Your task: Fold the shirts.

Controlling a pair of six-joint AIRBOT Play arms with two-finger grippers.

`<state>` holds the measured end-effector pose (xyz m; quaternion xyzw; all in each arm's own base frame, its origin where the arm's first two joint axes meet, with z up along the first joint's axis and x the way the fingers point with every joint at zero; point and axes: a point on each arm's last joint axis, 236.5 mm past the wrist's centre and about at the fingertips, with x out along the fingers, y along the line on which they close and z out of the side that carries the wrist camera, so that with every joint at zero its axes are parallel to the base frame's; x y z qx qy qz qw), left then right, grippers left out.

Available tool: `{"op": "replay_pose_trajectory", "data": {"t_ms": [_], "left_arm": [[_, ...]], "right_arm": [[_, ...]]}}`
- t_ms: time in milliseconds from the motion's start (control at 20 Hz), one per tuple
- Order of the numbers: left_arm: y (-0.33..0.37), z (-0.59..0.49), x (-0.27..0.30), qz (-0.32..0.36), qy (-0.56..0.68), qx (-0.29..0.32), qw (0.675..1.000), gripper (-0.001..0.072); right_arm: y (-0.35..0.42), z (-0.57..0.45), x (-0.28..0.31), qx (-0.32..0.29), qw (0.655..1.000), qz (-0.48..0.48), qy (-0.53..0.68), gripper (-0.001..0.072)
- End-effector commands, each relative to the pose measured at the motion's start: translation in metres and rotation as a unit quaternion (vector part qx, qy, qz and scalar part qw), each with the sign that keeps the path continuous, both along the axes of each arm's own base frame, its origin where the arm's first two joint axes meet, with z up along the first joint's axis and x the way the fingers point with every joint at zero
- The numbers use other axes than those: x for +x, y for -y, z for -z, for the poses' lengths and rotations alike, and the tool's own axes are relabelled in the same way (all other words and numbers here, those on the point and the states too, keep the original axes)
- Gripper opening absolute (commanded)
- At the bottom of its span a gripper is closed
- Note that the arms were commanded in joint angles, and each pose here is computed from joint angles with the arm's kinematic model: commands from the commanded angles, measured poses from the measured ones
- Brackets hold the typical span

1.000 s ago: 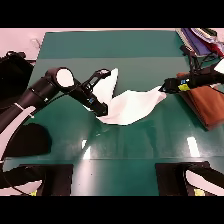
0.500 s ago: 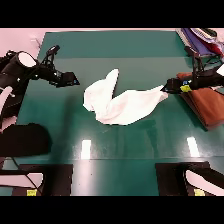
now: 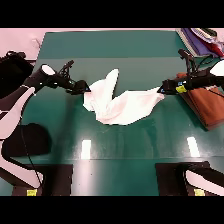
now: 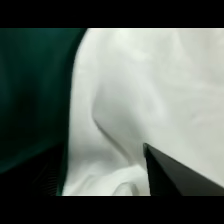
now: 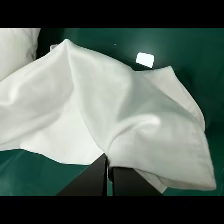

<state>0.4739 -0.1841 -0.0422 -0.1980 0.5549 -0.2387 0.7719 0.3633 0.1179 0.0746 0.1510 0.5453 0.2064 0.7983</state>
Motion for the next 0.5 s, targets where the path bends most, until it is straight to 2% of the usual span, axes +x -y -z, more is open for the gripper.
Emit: {"op": "replay_pose_trajectory", "data": {"t_ms": [0, 50, 150, 300, 450], "left_arm": [[0.012, 0.002, 0.006, 0.000, 0.013, -0.008, 1.000, 0.0456], [0.012, 0.001, 0.005, 0.000, 0.012, -0.009, 1.000, 0.0351], [0.014, -0.004, 0.002, 0.008, 0.009, -0.012, 1.000, 0.0026], [0.009, -0.073, 0.015, 0.027, 0.068, -0.017, 0.997, 0.0026], [-0.023, -0.247, 0.026, 0.008, 0.254, -0.009, 0.967, 0.0026]], "right_arm": [[-0.002, 0.000, 0.000, 0.003, 1.000, -0.001, 0.000, 0.0016], [-0.002, -0.001, 0.000, 0.003, 1.000, -0.001, -0.001, 0.0016], [-0.002, -0.003, -0.001, 0.003, 1.000, -0.001, 0.002, 0.0016], [0.009, -0.043, 0.010, 0.002, 0.998, 0.015, 0.061, 0.0016], [0.032, -0.147, 0.015, -0.006, 0.981, 0.039, 0.187, 0.0016]]}}
